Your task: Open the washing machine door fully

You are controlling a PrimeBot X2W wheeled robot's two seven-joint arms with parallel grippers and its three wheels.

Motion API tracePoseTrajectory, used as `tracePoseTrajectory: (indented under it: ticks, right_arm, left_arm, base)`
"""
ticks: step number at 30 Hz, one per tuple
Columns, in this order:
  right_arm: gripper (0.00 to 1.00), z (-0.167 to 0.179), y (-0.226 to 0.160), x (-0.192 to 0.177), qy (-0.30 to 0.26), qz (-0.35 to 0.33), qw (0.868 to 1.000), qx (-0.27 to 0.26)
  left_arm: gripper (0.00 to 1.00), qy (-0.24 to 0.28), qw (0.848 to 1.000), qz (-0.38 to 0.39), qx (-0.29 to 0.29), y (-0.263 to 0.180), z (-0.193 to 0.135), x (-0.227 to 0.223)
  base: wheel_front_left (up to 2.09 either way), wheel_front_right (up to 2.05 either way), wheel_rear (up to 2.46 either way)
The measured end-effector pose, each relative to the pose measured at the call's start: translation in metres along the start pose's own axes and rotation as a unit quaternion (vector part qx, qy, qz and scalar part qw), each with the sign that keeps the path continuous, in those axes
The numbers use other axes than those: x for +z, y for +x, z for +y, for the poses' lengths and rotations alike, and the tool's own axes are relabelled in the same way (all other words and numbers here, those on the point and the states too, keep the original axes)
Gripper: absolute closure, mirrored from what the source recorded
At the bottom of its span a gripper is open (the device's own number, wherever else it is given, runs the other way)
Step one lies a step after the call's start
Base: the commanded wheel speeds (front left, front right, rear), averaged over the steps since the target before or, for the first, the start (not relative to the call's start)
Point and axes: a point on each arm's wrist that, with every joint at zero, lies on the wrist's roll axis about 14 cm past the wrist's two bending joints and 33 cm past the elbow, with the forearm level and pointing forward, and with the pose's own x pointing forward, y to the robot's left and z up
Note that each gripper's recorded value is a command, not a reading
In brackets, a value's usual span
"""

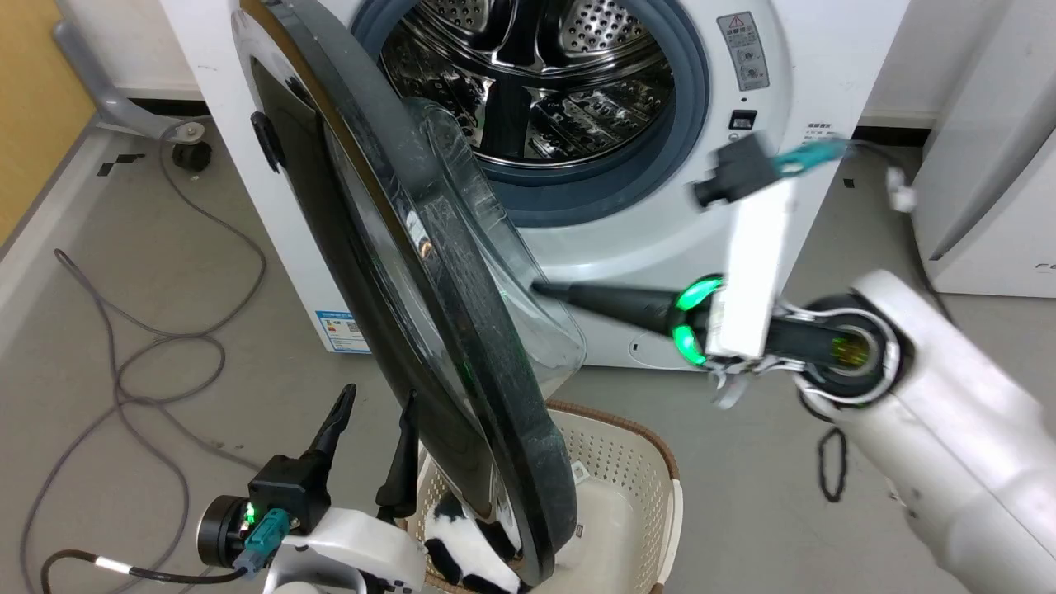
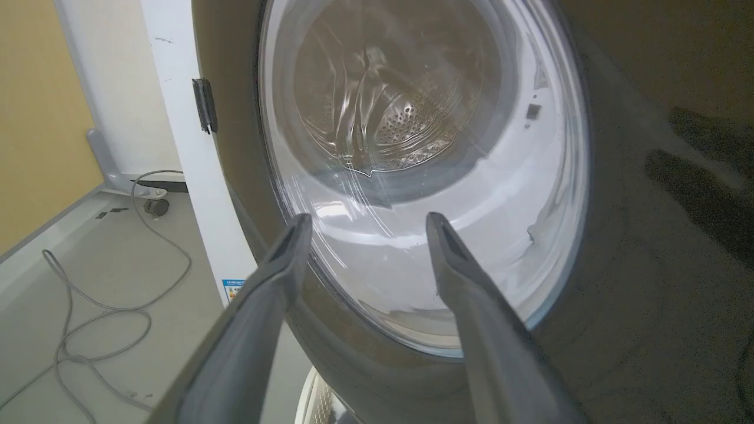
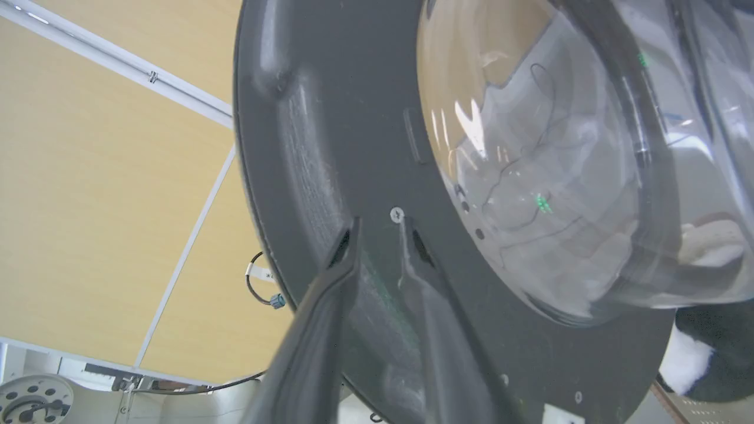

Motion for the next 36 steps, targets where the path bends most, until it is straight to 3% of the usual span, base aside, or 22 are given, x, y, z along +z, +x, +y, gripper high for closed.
tracePoseTrajectory:
  ticks: [5,10,16,24,29,34,36]
  right_arm:
    - [0.00,-0.017,-0.027,0.024,-0.001,-0.109,0.994,-0.024]
    - [0.00,-0.048,-0.071,0.032,-0.003,-0.234,0.969,-0.081]
    - [0.00,-0.100,-0.135,0.017,-0.044,-0.347,0.916,-0.198]
    - [0.00,-0.148,-0.208,-0.015,-0.145,-0.392,0.839,-0.348]
    - [0.00,-0.147,-0.237,-0.015,-0.210,-0.410,0.793,-0.400]
    - [0.00,-0.117,-0.247,-0.007,-0.304,-0.425,0.739,-0.426]
    - [0.00,-0.105,-0.242,-0.009,-0.324,-0.418,0.728,-0.437]
  left_arm:
    - [0.00,0.000,1.000,-0.001,-0.004,0.002,-0.003,0.000]
    - [0.00,0.000,1.000,-0.007,-0.008,0.003,-0.007,0.004]
    - [0.00,0.001,1.000,-0.010,-0.010,-0.001,-0.009,0.007]
    - [0.00,0.002,1.000,-0.012,-0.011,-0.007,-0.010,0.009]
    - [0.00,0.004,1.000,-0.014,-0.013,-0.009,-0.010,0.010]
    - [0.00,0.003,1.000,-0.014,-0.011,-0.010,-0.009,0.011]
    - [0.00,0.005,1.000,-0.014,-0.010,-0.010,-0.008,0.011]
  base:
    - [0.00,0.00,0.00]
    - [0.00,0.00,0.00]
    - [0.00,0.00,0.00]
    - [0.00,0.00,0.00]
    - [0.00,0.00,0.00]
    - [0.00,0.00,0.00]
    - [0.00,0.00,0.00]
